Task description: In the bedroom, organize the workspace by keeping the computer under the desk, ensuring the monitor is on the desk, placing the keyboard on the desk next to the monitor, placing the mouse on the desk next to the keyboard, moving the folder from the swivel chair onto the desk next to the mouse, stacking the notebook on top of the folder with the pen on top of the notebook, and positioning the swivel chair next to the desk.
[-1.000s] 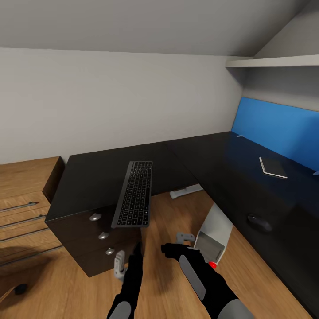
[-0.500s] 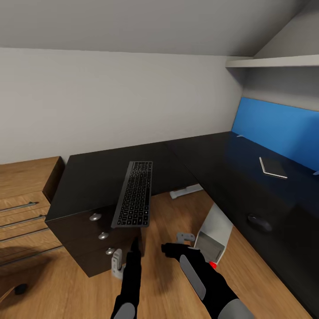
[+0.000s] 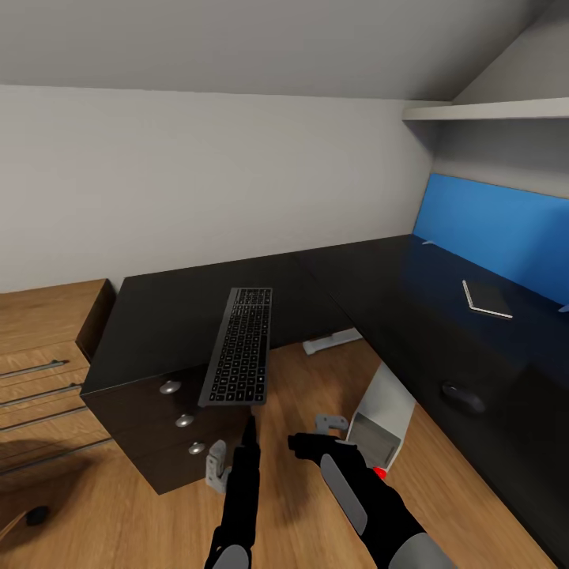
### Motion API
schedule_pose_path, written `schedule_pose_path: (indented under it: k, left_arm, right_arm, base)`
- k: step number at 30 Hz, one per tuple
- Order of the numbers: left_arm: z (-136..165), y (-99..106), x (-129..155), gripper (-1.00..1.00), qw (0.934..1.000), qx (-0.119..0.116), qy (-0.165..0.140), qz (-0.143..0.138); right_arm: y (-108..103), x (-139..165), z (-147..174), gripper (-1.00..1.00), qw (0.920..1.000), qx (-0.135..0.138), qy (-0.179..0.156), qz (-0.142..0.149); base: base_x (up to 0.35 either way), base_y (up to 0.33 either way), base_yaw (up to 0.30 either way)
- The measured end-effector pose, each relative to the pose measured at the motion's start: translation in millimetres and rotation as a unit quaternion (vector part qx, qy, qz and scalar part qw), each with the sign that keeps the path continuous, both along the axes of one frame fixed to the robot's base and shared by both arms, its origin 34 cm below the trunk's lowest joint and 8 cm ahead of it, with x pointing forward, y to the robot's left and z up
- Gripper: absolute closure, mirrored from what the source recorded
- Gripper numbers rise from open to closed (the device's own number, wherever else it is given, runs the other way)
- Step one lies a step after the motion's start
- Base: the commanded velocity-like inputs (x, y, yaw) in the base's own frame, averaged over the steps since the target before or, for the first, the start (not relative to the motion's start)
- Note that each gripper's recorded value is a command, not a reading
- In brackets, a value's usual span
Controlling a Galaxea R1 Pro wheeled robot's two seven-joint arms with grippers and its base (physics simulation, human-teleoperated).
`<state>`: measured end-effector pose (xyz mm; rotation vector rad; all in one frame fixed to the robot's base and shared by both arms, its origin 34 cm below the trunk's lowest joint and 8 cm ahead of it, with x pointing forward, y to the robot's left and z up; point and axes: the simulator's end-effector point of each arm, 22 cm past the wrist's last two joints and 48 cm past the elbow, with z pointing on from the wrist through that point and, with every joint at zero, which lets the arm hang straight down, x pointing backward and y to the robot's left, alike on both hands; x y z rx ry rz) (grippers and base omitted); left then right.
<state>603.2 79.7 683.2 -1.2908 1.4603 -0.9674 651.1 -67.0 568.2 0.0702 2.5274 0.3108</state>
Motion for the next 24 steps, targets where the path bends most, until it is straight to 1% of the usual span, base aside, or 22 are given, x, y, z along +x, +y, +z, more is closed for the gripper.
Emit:
schedule_pose_path:
  k: [12,18,24]
  left_arm:
    - [4.5,-1.0,4.3,-1.00,1.0000,0.001,-0.004,-0.001]
    - [0.8,3.6,14.6,-1.00,0.9998,0.000,0.017,0.004]
    - [-2.5,7.3,19.2,-1.00,0.9995,-0.005,0.031,0.010]
  right_arm:
    - [0.1,0.1,0.4,-1.00,1.0000,0.000,0.000,0.000]
    - [0.3,0.1,0.5,-1.00,1.0000,0.000,-0.001,0.000]
    - [-0.1,0.7,0.8,-1.00,1.0000,0.000,-0.001,0.000]
  base:
    - [0.000,0.000,0.000]
    - [0.000,0.000,0.000]
    - [0.000,0.000,0.000]
